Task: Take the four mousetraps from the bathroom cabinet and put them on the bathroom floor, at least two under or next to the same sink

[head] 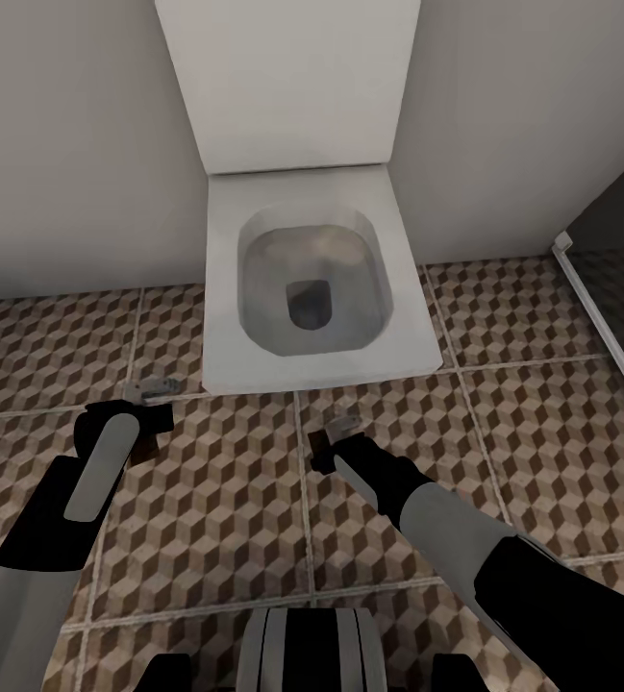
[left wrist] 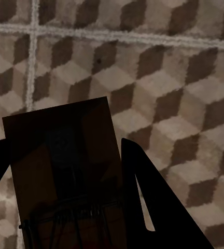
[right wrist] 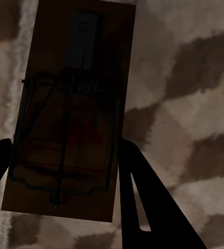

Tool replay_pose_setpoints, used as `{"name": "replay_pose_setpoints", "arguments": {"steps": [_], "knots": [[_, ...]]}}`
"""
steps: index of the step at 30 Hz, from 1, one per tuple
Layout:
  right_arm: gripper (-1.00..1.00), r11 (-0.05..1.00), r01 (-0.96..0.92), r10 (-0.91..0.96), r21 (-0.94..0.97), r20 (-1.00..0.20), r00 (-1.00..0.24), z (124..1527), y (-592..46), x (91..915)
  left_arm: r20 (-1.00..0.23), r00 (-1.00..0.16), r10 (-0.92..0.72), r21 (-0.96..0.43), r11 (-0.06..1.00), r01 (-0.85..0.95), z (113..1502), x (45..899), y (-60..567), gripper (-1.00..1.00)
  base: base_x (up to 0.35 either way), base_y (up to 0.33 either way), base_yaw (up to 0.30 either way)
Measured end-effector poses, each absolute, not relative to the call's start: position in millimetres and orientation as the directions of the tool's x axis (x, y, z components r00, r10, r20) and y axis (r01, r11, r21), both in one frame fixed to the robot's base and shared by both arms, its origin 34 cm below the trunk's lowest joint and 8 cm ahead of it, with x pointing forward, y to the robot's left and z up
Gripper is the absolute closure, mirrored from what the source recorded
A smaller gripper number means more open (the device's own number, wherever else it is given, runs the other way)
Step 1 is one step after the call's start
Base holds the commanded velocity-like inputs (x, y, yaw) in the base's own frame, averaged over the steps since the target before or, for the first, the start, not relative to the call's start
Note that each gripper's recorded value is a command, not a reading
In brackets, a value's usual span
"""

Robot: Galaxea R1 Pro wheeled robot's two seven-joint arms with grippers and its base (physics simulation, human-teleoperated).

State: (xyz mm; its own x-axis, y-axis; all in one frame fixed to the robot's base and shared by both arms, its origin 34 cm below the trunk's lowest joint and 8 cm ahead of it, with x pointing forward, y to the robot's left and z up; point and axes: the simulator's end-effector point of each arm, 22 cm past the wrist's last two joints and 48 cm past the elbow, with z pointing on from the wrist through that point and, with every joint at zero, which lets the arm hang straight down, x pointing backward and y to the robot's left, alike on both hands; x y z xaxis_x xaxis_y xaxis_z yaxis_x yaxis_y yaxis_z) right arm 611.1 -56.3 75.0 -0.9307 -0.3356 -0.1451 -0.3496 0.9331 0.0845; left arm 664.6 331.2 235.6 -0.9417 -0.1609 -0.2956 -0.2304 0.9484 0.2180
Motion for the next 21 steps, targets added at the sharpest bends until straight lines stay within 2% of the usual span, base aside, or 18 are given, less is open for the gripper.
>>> {"name": "replay_pose_setpoints", "arguments": {"steps": [21], "knots": [[1.0,0.933,-0.351,-0.335,0.078,-0.167,-0.927,80.4,-55.8,626.5,-0.298,-0.941,-0.161,0.217,0.949,-0.231,236.3,665.2,330.6,1.0,0.0,0.0,0.0]]}}
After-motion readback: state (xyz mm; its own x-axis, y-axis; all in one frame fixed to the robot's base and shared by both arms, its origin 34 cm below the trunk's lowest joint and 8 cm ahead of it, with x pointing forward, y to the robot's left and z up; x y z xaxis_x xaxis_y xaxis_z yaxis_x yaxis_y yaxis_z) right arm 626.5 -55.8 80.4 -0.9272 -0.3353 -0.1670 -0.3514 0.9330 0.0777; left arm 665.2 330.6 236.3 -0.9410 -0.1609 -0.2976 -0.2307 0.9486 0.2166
